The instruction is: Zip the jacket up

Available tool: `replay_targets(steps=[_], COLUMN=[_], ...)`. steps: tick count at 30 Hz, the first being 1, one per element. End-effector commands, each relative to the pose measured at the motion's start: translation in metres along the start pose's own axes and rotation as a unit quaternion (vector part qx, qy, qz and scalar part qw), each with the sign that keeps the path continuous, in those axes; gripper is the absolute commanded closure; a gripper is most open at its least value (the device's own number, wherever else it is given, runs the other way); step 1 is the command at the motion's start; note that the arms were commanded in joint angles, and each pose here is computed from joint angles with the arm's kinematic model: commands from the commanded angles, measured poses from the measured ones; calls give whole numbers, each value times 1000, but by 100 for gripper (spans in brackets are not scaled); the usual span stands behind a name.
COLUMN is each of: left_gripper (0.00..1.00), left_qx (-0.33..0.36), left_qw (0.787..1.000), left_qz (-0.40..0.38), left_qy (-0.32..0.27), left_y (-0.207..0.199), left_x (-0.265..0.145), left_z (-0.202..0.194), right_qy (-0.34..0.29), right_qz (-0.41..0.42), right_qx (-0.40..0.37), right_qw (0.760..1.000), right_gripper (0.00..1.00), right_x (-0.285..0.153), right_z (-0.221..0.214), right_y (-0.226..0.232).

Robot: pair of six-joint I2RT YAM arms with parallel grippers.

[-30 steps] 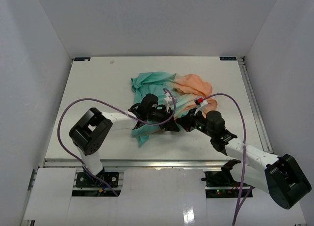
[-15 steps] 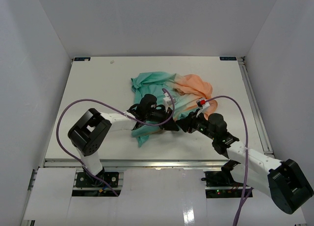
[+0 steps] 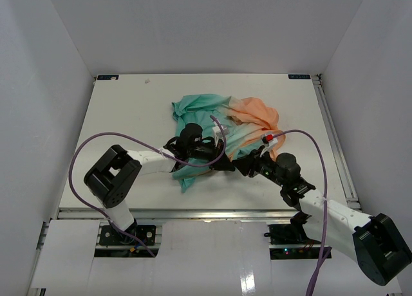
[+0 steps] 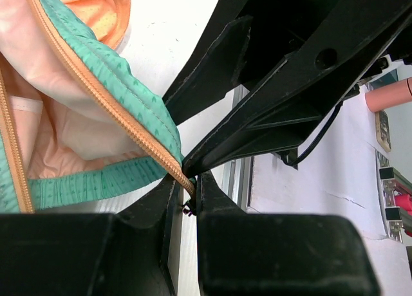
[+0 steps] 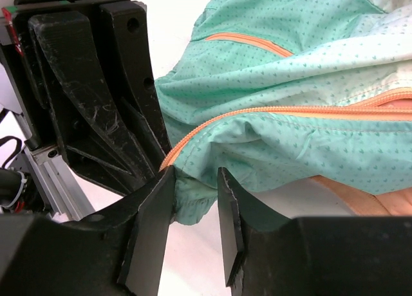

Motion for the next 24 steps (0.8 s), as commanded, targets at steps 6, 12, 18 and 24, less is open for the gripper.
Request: replay_targets(steps=[6,12,18,24], left_gripper=[100,100,100,100], left_qx=[41,47,51,55], left_qw=[998,998,997,997], left_qz=[-37,-40,-40,-42], left_qy=[-23,-27,-31,-36], left_y=[-23,-25,-25,-26], left_x=[-5,-5,-5,-4], left_z=[18,19,21,25], right_qy=[-23,-21,-24,-29], right_qz=[43,72,105,124], right_qx=[28,46,58,63], right_qw=[998,996,992,990], right_gripper=[53,51,56,69], right_x=[-3,-1,-1,-2], right_z=[3,1,4,8], right_y=[15,24,34,41])
Point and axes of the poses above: each gripper's point midway between its finger pads, its own x axis out along the fingers, its own y axis along the line the jaws close on, z = x × y, the point moved 2 cm from there along -x, back along the fingers, and after that the axes turned 9 degrees about -x, right-handed, at the moved point
